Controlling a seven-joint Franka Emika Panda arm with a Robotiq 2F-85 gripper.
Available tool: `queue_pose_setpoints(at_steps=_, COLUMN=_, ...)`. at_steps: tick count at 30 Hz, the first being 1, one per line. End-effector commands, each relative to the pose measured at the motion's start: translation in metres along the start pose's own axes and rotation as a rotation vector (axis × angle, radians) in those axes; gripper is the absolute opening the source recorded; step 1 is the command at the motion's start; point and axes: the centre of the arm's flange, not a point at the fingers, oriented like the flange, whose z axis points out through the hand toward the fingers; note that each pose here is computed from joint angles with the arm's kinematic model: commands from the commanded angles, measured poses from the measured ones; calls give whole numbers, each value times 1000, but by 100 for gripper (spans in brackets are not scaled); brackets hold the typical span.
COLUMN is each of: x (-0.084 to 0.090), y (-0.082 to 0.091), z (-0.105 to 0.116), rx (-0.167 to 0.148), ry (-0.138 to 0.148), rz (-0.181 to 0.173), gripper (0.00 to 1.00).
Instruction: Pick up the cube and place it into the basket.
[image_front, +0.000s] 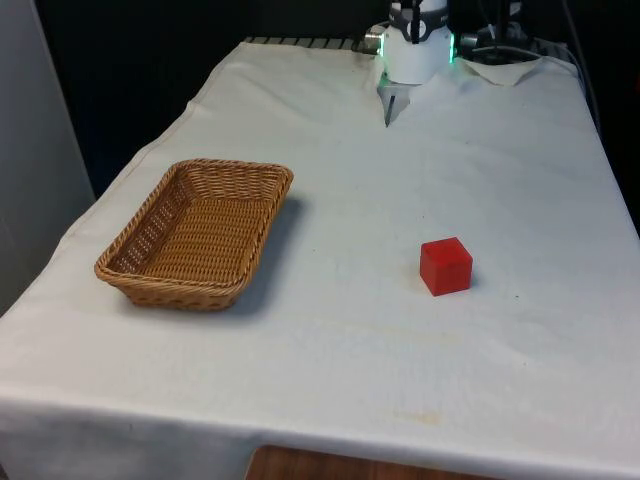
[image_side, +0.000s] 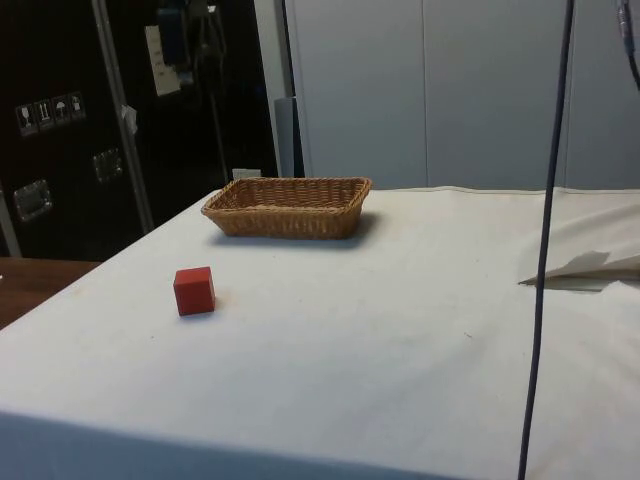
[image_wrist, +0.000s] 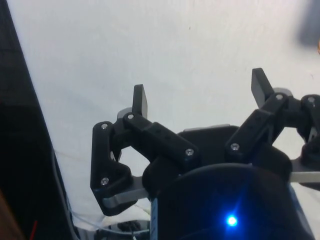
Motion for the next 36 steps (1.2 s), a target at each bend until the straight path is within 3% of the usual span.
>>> queue_pose_setpoints(at_steps=1, x=2, y=-2, z=2, rx=-10, ry=13, rz=-13, gripper=100)
queue_pose_setpoints(at_steps=3, x=3, y=-2, z=5, rx=-13, ry=20, rz=-23, gripper=100)
queue_pose_setpoints(at_steps=4, x=3, y=-1, z=4, rx=-5, ry=9, rz=-18, gripper=100)
queue_pose_setpoints(at_steps=5, x=4, y=-3, z=6, rx=-14, ry=24, rz=-30, gripper=100)
queue_pose_setpoints(at_steps=11, x=8, y=-6, z=16, rx=-20, ry=44, rz=-76, gripper=100)
queue_pose_setpoints(at_steps=13, x=8, y=-4, z=18, rx=-16, ry=37, rz=-75, gripper=100)
queue_pose_setpoints(at_steps=21, x=12, y=-6, z=27, rx=-23, ry=58, rz=-150, gripper=100)
queue_pose_setpoints(at_steps=22, x=11, y=-5, z=25, rx=-20, ry=49, rz=-136, gripper=100)
queue_pose_setpoints(at_steps=26, x=13, y=-5, z=32, rx=-24, ry=62, rz=-190, gripper=100)
queue_pose_setpoints(at_steps=29, x=14, y=-6, z=36, rx=-24, ry=62, rz=-215, gripper=100)
queue_pose_setpoints(at_steps=30, x=14, y=-5, z=34, rx=-25, ry=53, rz=-204, gripper=100)
queue_pose_setpoints(at_steps=32, x=16, y=-5, z=38, rx=-23, ry=62, rz=-237, gripper=100)
queue_pose_setpoints(at_steps=36, x=19, y=-5, z=43, rx=-22, ry=62, rz=-262, gripper=100)
